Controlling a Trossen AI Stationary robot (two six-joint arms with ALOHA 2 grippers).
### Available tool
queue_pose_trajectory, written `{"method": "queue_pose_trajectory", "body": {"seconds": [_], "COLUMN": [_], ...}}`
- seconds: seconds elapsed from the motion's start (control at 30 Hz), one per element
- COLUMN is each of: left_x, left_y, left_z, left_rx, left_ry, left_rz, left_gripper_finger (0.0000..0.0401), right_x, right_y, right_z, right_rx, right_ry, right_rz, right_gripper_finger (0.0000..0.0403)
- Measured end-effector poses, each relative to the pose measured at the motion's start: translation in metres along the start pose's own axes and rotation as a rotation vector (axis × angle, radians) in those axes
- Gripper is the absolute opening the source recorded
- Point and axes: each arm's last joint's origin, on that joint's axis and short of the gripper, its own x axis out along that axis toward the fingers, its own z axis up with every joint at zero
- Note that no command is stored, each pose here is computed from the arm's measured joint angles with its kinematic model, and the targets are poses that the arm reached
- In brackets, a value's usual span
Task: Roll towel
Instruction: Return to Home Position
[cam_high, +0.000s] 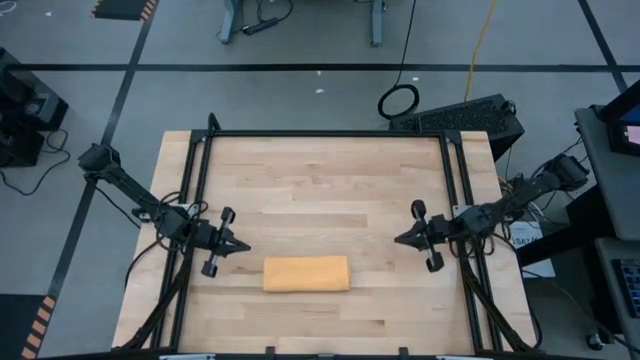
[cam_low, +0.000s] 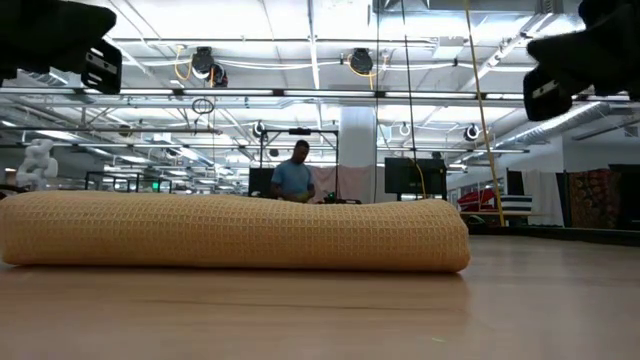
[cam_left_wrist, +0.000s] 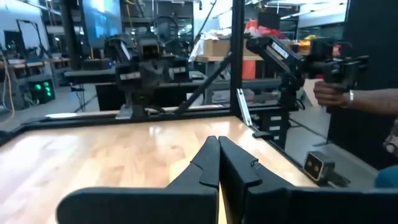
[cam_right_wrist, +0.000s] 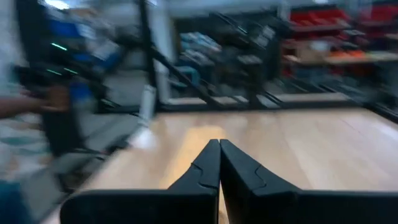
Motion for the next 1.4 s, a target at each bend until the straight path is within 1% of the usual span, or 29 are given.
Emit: {"method": "queue_pose_trajectory", "body": {"seconds": [0.07, 0.2, 0.27, 0.37, 0.47, 0.57, 0.77, 0.83, 1.03, 1.17, 1.4], "left_x": [0.000, 0.000, -0.001, -0.001, -0.001, 0.000, 0.002, 0.003, 0.006, 0.007, 0.007], "left_y": [0.000, 0.000, 0.001, 0.001, 0.000, 0.003, 0.010, 0.013, 0.026, 0.036, 0.050], "left_z": [-0.002, -0.008, -0.010, -0.010, -0.010, -0.009, -0.009, -0.008, -0.009, -0.009, -0.008], "left_rx": [-0.004, -0.001, 0.009, 0.032, 0.057, 0.055, 0.084, 0.105, 0.115, 0.116, 0.116], "left_ry": [0.024, 0.082, 0.101, 0.097, 0.095, 0.092, 0.084, 0.081, 0.088, 0.082, 0.076], "left_rz": [-0.001, 0.020, 0.034, 0.027, 0.004, 0.023, 0.073, 0.089, 0.104, 0.110, 0.133], "left_gripper_finger": [0.0000, 0.0000, 0.0000, 0.0000, 0.0000, 0.0000, 0.0000, 0.0000, 0.0000, 0.0000, 0.0000], "right_x": [-0.003, -0.009, -0.013, -0.017, -0.021, -0.024, -0.028, -0.030, -0.033, -0.036, -0.036], "right_y": [-0.003, -0.012, -0.016, -0.019, -0.022, -0.023, -0.023, -0.023, -0.028, -0.030, -0.033], "right_z": [0.004, 0.007, 0.007, 0.006, 0.004, 0.003, 0.007, 0.008, 0.003, 0.003, 0.004], "right_rx": [0.000, 0.013, 0.027, 0.055, 0.052, 0.024, -0.057, -0.082, -0.097, -0.102, -0.147], "right_ry": [-0.020, -0.022, -0.012, 0.007, 0.031, 0.041, -0.002, -0.014, 0.039, 0.029, 0.019], "right_rz": [0.036, 0.019, 0.033, 0.051, 0.040, 0.040, 0.133, 0.146, 0.105, 0.076, 0.043], "right_gripper_finger": [0.0000, 0.0000, 0.0000, 0.0000, 0.0000, 0.0000, 0.0000, 0.0000, 0.0000, 0.0000, 0.0000]}}
